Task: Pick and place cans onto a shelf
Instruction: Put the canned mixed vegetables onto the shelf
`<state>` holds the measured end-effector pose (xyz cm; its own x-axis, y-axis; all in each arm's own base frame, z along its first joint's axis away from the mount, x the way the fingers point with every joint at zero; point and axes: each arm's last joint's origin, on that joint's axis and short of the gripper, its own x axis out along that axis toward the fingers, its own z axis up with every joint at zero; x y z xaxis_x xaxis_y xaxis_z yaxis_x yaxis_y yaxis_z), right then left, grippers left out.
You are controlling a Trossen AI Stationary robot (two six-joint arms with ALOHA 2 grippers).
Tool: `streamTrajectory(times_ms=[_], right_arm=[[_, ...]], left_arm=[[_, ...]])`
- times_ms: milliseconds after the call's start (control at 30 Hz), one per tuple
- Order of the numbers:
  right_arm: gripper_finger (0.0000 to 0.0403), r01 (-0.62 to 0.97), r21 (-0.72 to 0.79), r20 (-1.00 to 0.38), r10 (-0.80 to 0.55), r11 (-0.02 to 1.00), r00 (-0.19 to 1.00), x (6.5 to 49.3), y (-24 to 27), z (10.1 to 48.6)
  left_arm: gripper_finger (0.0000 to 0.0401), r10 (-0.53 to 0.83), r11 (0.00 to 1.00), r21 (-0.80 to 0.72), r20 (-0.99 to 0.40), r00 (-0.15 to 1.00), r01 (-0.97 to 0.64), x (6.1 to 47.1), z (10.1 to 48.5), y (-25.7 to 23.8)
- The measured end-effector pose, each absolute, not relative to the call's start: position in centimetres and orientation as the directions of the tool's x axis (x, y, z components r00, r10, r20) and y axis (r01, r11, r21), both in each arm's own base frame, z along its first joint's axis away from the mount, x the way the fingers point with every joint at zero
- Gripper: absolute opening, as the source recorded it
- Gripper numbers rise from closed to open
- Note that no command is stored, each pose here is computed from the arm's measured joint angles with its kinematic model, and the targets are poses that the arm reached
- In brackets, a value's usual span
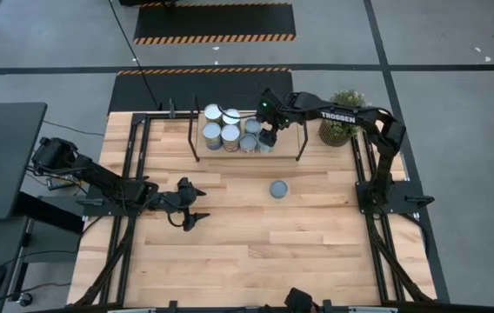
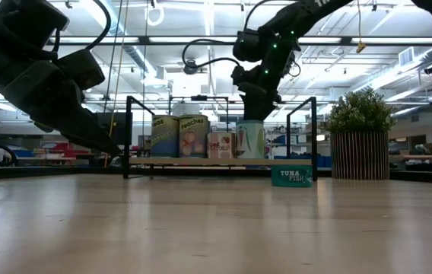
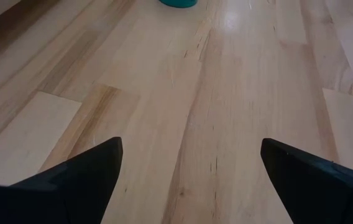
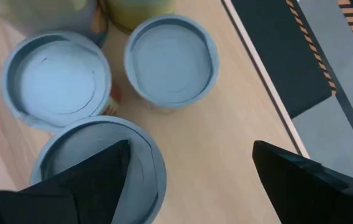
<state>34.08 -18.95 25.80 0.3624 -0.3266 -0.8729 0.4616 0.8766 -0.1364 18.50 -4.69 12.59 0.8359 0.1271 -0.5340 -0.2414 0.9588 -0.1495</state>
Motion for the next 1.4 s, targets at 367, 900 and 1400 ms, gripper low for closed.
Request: streamTrajectory(times_ms=[367,900,1400], right_arm=[[0.035,0.457,-0.17,-0.874,-0.348,0.873,0.34,34.4,-18.0,25.9],[0.035,0.358,-0.191,-0.866,-0.328,0.914,0.377,35.1,-11.7,31.0],[0.035,0.217,-0.584,-0.758,-0.621,0.783,0.201,35.0,-7.0,23.4]], left_arm=[[0.0389,0.127,0.959,-0.15,-0.534,0.836,-0.242,18.5,12.6,-4.7],[0.0389,0.128,0.959,-0.147,-0.54,0.832,-0.243,18.5,12.5,-4.7],[0.0389,0.128,0.952,-0.168,-0.54,0.832,-0.255,18.5,12.5,-4.7]])
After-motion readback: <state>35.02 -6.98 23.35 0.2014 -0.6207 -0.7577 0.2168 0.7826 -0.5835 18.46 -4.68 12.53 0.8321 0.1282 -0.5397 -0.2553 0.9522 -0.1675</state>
